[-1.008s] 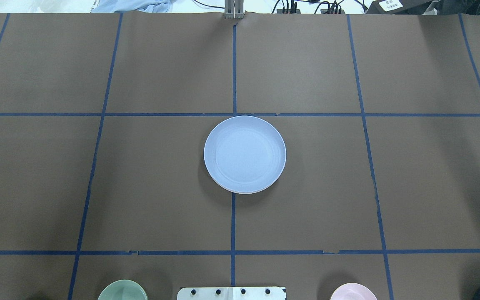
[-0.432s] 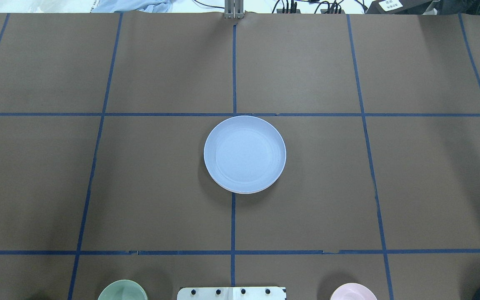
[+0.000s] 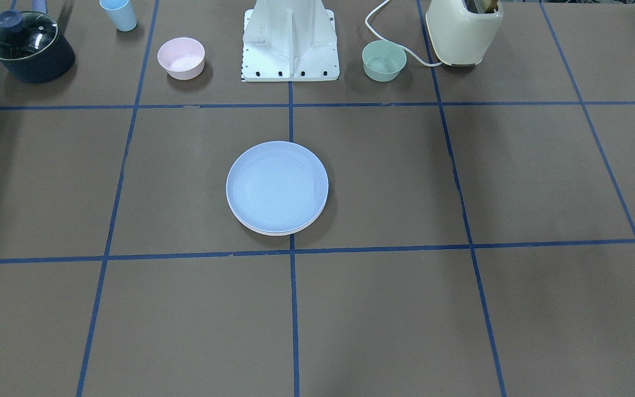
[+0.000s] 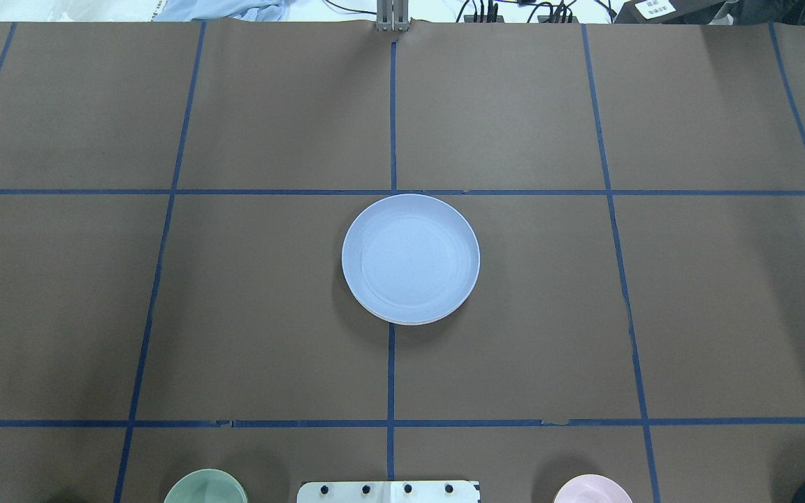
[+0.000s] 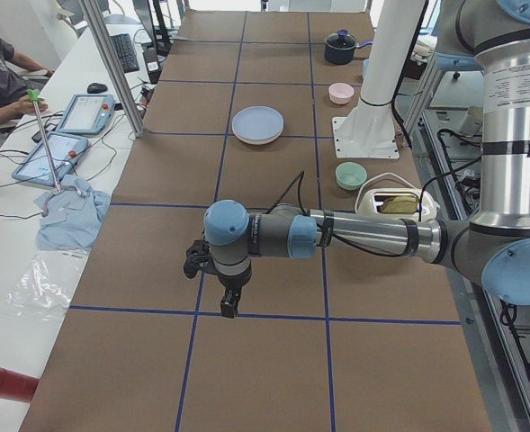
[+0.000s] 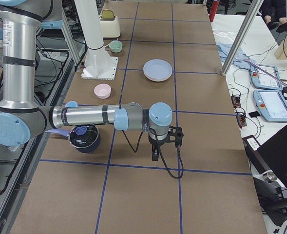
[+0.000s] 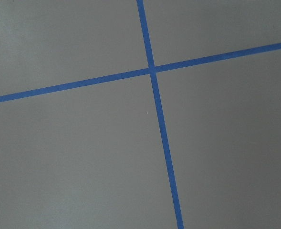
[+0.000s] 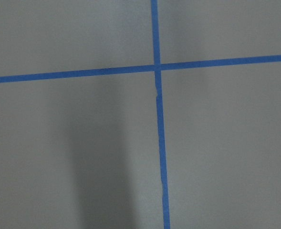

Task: Stack three plates with pink and blue

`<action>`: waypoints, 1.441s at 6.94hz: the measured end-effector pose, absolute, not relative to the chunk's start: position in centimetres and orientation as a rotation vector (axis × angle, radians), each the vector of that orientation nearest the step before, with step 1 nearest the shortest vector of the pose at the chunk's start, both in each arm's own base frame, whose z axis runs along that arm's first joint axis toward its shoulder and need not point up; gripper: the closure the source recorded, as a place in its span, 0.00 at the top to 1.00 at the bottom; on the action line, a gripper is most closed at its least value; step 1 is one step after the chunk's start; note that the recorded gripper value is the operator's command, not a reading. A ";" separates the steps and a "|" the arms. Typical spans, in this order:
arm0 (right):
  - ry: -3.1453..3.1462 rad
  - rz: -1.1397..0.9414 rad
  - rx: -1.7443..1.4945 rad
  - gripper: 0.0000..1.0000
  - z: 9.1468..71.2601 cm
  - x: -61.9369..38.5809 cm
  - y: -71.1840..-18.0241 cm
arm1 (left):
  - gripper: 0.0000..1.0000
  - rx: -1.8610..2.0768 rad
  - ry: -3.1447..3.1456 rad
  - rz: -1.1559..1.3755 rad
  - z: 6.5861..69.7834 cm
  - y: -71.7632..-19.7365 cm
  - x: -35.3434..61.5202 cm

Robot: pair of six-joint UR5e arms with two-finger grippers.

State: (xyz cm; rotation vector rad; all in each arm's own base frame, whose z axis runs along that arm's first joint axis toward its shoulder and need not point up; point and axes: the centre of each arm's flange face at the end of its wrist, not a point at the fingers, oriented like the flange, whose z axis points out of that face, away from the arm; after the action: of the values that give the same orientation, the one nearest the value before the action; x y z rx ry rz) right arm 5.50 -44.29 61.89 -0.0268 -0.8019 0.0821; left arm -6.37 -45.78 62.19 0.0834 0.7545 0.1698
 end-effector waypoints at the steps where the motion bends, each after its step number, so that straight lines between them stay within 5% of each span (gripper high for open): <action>1: -0.801 0.099 -0.033 1.00 62.6 6.2 -43.6 | 1.00 0.084 0.754 0.170 62.2 -45.8 -6.4; 10: -0.778 0.113 -0.032 1.00 63.2 7.0 -43.3 | 1.00 0.089 0.754 0.173 62.0 -46.0 -6.4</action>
State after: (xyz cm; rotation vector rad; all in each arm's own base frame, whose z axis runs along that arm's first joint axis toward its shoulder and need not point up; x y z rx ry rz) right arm 7.05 -43.31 63.21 -0.0317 -0.7780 0.1131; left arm -6.37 -45.97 61.99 0.0885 0.7535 0.1730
